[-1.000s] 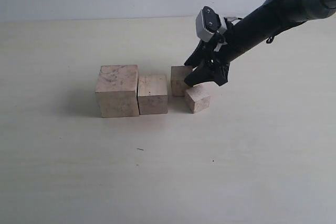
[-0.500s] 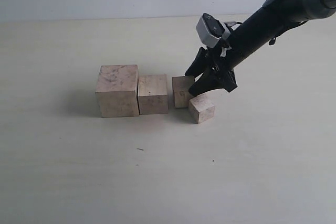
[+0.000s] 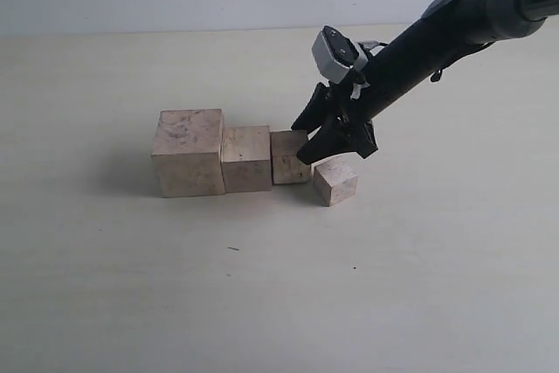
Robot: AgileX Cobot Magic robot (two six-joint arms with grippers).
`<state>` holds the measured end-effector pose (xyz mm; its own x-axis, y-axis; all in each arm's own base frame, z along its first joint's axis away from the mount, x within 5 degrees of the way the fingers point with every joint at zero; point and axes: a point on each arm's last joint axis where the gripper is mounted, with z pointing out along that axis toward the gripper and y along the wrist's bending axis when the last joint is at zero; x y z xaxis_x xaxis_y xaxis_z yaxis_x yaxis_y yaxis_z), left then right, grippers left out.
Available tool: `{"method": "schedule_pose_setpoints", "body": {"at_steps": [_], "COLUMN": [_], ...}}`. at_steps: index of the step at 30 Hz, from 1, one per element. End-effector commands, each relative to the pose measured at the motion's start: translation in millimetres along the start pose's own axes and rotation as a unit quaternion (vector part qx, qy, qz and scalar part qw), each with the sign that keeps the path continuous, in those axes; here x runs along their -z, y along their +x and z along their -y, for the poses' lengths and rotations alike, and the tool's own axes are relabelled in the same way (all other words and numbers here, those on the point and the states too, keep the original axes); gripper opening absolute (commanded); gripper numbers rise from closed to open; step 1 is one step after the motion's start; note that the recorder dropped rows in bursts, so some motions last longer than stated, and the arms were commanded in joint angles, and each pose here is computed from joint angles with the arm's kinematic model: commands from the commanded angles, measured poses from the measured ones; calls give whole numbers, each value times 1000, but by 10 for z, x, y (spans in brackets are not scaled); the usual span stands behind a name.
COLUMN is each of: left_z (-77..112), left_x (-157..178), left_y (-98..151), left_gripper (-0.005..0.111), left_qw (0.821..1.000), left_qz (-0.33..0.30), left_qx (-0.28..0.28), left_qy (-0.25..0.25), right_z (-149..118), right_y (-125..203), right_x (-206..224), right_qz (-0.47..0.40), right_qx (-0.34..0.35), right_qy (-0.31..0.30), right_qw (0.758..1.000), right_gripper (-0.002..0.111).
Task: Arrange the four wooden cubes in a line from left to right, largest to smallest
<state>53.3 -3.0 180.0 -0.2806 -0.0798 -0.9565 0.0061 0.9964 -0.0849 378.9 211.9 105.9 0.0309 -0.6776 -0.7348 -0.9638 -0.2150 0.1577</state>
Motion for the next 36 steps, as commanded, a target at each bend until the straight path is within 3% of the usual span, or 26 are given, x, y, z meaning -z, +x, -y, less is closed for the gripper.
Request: {"method": "schedule_pose_setpoints", "body": {"at_steps": [1, 7, 17, 20, 36], "left_z": [3, 3, 3, 3, 3], "left_x": [5, 5, 5, 5, 5], "left_y": [-12, -12, -12, -12, -12], "left_gripper": [0, 0, 0, 0, 0], "left_qw": [1000, 1000, 1000, 1000, 1000], "left_qz": [8, 8, 8, 8, 8], "left_qx": [1, 1, 1, 1, 1], "left_qy": [3, 3, 3, 3, 3], "right_z": [18, 27, 14, 15, -14], "right_y": [38, 41, 47, 45, -202], "right_x": [-49, -49, -49, -49, 140], "right_qz": [-22, -23, -27, -26, 0], "right_qx": [-12, -29, -26, -28, -34], "right_qy": [10, 15, 9, 9, 36], "right_qw": [1000, 999, 999, 999, 999], "right_gripper": [0, 3, 49, 57, 69]}}
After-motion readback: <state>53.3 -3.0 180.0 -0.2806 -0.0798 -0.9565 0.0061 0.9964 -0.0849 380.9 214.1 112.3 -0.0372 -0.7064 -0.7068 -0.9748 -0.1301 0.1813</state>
